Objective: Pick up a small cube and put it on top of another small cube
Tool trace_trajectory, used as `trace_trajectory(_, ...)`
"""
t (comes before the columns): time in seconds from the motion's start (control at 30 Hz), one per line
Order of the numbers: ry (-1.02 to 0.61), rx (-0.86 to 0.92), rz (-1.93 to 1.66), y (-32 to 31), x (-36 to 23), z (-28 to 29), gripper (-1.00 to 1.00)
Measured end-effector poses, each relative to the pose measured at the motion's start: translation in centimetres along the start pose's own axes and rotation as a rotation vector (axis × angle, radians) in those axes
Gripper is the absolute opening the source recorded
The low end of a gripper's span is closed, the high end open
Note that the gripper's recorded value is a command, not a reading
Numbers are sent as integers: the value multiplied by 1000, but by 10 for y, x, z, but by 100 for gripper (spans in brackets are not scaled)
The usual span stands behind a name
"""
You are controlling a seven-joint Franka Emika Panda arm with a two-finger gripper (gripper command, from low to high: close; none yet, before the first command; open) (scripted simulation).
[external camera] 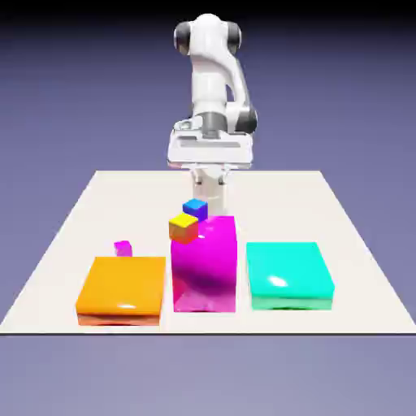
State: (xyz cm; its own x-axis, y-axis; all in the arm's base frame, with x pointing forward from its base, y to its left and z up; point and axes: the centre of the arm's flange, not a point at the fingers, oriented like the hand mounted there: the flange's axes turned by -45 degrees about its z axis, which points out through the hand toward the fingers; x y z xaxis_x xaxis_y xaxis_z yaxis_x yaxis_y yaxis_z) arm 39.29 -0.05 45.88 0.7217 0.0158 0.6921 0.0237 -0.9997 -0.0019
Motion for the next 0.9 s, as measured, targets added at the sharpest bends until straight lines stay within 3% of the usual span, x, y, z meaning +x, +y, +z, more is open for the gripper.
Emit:
trace_trajectory(0.4,-673,-163,-37,180,-63,83,0)
trace_trajectory(0.57,-1020,-160,-194,225,-159,113,0)
trace_trajectory(0.73,-1347,-24,-399,238,-264,130,0)
trace_trajectory(0.9,-1393,20,-474,243,-310,143,0)
